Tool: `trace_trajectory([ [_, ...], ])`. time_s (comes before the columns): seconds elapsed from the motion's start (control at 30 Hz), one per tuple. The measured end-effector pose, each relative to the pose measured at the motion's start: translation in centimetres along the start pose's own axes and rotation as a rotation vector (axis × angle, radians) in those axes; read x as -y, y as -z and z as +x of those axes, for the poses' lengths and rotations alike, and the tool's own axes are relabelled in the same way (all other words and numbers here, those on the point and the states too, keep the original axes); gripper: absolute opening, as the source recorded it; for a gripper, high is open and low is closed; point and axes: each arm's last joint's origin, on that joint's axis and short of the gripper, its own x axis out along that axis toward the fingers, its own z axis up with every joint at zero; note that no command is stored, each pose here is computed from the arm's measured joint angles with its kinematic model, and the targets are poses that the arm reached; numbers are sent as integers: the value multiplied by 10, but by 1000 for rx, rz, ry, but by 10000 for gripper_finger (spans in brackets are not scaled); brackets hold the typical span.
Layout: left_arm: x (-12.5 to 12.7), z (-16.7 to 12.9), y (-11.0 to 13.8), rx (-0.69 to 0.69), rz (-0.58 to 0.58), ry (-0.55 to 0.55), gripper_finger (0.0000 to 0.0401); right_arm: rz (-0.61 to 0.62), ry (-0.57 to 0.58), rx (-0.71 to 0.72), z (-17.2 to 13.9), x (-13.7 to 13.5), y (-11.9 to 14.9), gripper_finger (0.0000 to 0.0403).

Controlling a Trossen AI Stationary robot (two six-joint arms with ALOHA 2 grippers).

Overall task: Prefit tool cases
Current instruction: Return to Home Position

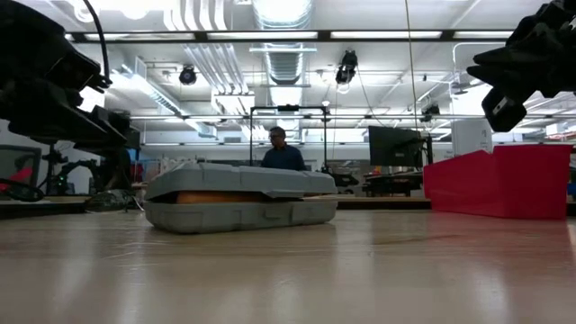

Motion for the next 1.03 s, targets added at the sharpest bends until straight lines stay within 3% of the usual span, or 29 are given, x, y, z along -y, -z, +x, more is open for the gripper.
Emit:
trace_trajectory([
  [0.73, 0, 1, 0, -8, 0, -1, 164, 0, 0, 0, 0, 0, 0, 74],
  [1.03, 0, 1, 0, -7, 0, -1, 153, 0, 0, 0, 0, 0, 0, 58],
])
